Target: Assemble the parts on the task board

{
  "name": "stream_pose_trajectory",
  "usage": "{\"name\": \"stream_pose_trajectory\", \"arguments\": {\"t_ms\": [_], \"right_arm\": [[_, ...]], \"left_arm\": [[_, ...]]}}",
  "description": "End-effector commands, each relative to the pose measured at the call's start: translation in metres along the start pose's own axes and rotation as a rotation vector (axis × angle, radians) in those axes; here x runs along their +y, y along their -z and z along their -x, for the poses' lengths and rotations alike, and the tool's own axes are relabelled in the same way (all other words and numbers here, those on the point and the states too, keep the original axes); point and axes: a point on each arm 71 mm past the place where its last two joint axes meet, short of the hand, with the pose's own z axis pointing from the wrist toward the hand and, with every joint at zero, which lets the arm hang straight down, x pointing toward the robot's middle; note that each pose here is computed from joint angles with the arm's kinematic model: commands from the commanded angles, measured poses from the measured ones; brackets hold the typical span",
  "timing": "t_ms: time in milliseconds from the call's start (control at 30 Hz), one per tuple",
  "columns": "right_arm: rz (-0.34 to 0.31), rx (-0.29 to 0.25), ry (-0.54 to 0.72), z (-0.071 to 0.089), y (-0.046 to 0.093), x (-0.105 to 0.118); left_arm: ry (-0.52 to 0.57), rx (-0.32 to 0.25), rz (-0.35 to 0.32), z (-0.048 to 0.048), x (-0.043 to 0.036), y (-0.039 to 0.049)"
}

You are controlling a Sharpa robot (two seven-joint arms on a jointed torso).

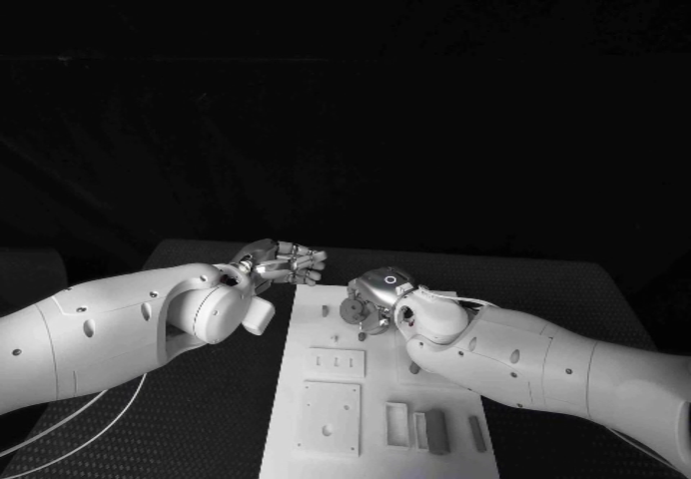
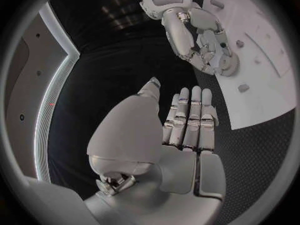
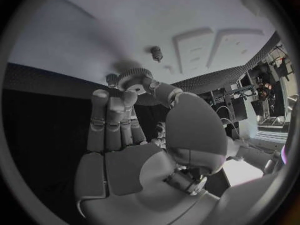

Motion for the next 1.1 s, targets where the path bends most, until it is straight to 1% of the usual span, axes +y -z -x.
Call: {"name": "stream_pose_trajectory", "arguments": {"t_ms": [33, 367, 633, 900, 1100], "right_arm": [[-0.004, 0.007, 0.028, -0.0014, -0.0005, -0.0009], [-0.004, 0.015, 0.037, -0.0040, -0.0012, -0.0010], [-0.005, 0.029, 0.041, -0.0087, -0.0022, 0.0006], [-0.008, 0.027, 0.027, -0.0088, -0.0031, 0.0019], [-0.009, 0.042, 0.031, -0.0102, -0.0033, 0.0021]], "left_arm": [[-0.002, 0.016, -0.011, -0.0022, -0.0030, -0.0005], [-0.002, 0.023, -0.006, -0.0023, -0.0028, -0.0003], [-0.002, 0.034, -0.005, -0.0056, -0.0036, -0.0014], [-0.002, 0.032, -0.003, -0.0049, -0.0035, -0.0013], [-0.002, 0.033, -0.003, -0.0053, -0.0036, -0.0012]]}}
